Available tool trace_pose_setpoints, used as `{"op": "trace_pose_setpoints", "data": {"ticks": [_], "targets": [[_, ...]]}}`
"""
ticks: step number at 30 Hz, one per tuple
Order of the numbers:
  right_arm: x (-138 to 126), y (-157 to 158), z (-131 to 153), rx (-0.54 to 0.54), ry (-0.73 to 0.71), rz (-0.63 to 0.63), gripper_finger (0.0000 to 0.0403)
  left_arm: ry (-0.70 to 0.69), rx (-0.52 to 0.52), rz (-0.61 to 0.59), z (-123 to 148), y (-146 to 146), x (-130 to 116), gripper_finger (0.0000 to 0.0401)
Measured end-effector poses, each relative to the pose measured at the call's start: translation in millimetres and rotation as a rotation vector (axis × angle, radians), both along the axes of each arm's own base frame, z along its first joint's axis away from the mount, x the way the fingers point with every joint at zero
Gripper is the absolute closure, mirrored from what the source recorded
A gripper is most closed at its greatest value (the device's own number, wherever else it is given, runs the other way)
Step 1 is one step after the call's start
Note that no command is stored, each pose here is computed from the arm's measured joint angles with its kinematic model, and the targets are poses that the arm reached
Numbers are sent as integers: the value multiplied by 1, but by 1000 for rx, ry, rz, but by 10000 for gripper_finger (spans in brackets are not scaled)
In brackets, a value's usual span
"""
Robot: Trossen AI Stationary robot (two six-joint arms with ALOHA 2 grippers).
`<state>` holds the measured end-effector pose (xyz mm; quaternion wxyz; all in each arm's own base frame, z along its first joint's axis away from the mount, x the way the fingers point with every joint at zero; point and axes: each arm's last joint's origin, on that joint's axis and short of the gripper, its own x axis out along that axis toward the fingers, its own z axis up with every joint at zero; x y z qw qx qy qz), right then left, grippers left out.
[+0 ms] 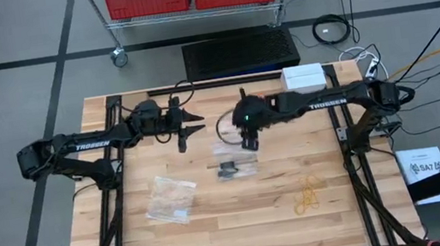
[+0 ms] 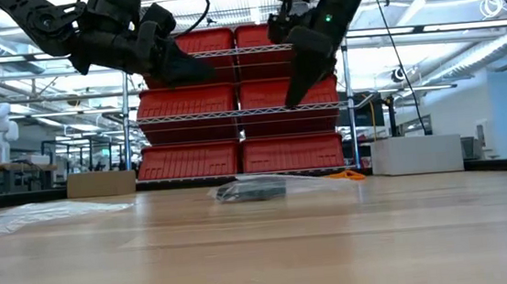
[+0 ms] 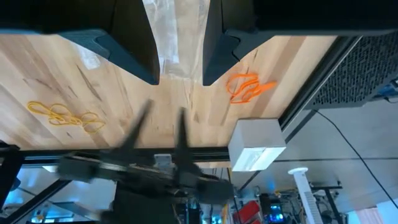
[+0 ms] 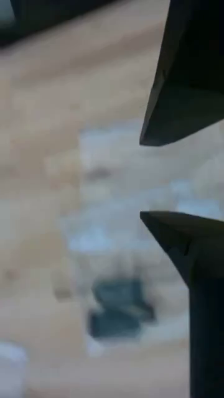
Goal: Sort rubber bands
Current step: Open the top transparent zip bag
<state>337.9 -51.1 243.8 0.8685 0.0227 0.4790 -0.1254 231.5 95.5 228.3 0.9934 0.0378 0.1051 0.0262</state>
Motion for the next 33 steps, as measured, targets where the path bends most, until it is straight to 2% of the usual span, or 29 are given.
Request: {"op": "trace_pose_setpoints", "data": {"ticks": [5, 7, 12, 16, 23, 29, 33], "targets": [[12, 30, -26, 25, 83, 35, 204, 0, 0, 0, 0, 0, 0, 271], [19, 39, -39, -4, 99, 39, 208, 0, 0, 0, 0, 0, 0, 271], [28, 46, -72, -167, 193, -13, 237, -1, 1, 0, 0, 0, 0, 271], [33, 46, -87, -171, 211, -9, 267, -1, 1, 0, 0, 0, 0, 271], [36, 47, -90, -140, 201, -14, 287, 1, 1, 0, 0, 0, 0, 271], [34, 50, -80, -123, 166, -37, 270, 2, 1, 0, 0, 0, 0, 271], [34, 51, -78, -73, 146, -32, 257, 2, 1, 0, 0, 0, 0, 271]]}}
